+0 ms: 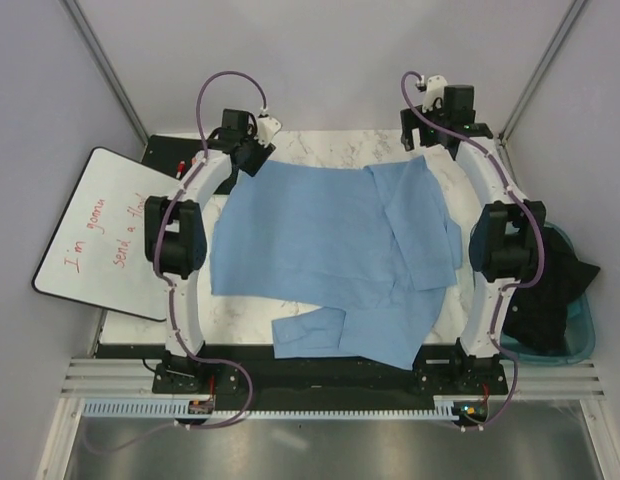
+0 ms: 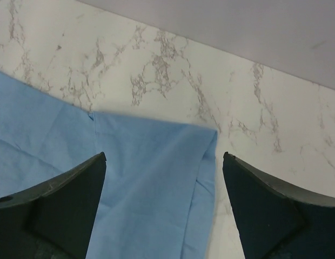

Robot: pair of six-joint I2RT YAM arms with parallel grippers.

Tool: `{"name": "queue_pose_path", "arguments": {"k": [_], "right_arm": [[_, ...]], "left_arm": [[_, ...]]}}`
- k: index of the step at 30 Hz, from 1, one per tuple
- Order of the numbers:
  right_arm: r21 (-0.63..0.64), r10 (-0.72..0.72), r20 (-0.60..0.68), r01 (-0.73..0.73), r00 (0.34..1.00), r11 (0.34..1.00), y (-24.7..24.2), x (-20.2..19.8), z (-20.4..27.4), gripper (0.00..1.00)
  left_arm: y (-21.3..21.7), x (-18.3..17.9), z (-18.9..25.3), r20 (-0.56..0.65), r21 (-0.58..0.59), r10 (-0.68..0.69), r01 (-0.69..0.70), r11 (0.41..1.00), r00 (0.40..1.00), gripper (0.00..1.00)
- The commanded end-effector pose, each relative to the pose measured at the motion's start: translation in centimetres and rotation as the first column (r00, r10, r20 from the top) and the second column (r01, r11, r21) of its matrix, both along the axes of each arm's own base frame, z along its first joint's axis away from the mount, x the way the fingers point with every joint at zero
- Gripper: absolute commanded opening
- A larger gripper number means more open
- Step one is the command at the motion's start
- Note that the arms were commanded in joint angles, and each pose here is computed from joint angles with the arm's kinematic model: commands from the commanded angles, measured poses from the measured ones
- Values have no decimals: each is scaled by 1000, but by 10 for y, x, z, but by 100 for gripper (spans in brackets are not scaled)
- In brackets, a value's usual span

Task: Fold and stack the long sleeve shirts
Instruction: Flatten the shirt out

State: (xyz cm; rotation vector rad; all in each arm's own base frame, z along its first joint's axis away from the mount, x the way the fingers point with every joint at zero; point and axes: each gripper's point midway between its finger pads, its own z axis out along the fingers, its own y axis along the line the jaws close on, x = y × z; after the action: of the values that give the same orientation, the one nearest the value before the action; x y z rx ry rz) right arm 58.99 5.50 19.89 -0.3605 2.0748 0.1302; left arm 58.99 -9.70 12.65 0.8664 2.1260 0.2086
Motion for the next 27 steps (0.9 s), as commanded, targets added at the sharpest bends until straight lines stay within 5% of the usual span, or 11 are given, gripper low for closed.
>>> {"name": "queue_pose_path", "arguments": {"k": [1, 4, 7, 8, 11, 17, 22, 27], "right_arm": [[-84, -19, 97, 27, 995, 996, -22, -45, 86, 96], [-34, 137, 6, -136, 991, 990, 4, -102, 93, 92], [40, 285, -186, -282, 941, 959, 38, -170, 56, 83], [55, 305, -246, -301, 920, 952, 43, -189, 41, 80], [74, 365, -358, -363, 860, 929, 62, -234, -5, 60], [119, 394, -516, -392, 760, 912, 79, -272, -74, 43], [94, 362, -566, -378, 741, 921, 77, -268, -105, 39], [23, 274, -545, -312, 793, 950, 62, -248, -97, 43]], "left_arm": [[-28, -108, 78, -42, -227, -191, 177, 958, 981, 61], [-54, -230, 79, -149, -312, -455, 395, 864, 878, 61], [-75, -348, 49, -287, -290, -657, 590, 753, 697, 61], [-94, -387, 37, -328, -255, -735, 693, 674, 594, 61], [-108, -469, 3, -406, -200, -807, 820, 537, 429, 63], [-125, -506, -35, -506, -178, -816, 891, 417, 280, 78], [-150, -504, -62, -485, -66, -832, 938, 341, 268, 81], [-171, -470, -51, -390, -47, -846, 910, 412, 363, 78]]}}
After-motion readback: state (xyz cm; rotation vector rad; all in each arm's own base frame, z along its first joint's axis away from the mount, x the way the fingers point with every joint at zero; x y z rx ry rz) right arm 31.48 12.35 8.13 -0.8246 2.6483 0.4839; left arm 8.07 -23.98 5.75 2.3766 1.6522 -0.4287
